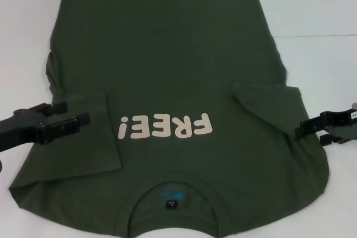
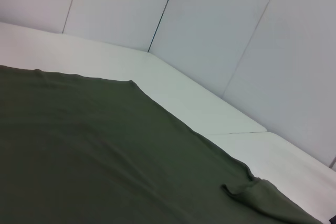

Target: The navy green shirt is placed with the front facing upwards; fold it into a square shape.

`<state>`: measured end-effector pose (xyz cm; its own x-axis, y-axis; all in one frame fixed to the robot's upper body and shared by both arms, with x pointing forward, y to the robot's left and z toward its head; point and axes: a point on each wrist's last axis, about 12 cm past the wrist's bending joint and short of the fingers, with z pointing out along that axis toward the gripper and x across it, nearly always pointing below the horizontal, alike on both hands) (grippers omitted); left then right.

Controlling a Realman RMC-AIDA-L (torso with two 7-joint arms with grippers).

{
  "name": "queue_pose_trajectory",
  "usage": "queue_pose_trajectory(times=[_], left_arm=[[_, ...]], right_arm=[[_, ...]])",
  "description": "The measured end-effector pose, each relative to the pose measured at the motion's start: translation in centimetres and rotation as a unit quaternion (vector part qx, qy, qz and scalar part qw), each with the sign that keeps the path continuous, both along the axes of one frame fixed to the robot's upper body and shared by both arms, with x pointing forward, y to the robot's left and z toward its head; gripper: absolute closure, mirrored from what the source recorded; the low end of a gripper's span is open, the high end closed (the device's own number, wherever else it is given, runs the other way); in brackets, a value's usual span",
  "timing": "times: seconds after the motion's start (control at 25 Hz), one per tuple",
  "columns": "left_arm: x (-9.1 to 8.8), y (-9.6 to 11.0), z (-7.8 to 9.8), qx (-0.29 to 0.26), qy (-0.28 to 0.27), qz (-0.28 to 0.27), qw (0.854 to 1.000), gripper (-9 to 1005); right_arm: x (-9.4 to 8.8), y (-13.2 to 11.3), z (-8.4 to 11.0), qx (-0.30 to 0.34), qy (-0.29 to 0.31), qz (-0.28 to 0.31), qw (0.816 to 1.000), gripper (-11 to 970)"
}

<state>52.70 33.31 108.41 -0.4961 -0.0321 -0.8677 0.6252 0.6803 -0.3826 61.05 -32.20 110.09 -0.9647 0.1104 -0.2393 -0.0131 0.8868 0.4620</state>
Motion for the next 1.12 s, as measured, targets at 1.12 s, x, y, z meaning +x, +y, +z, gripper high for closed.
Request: queue_pose_trajectory(times=[1.12], left_arm=[[0.03,-0.08,0.03,-0.002,0.001,-0.001,1.0,134]], right_arm=[[0.22,0.68,0.17,0.012,-0.004,0.003,1.0,166]])
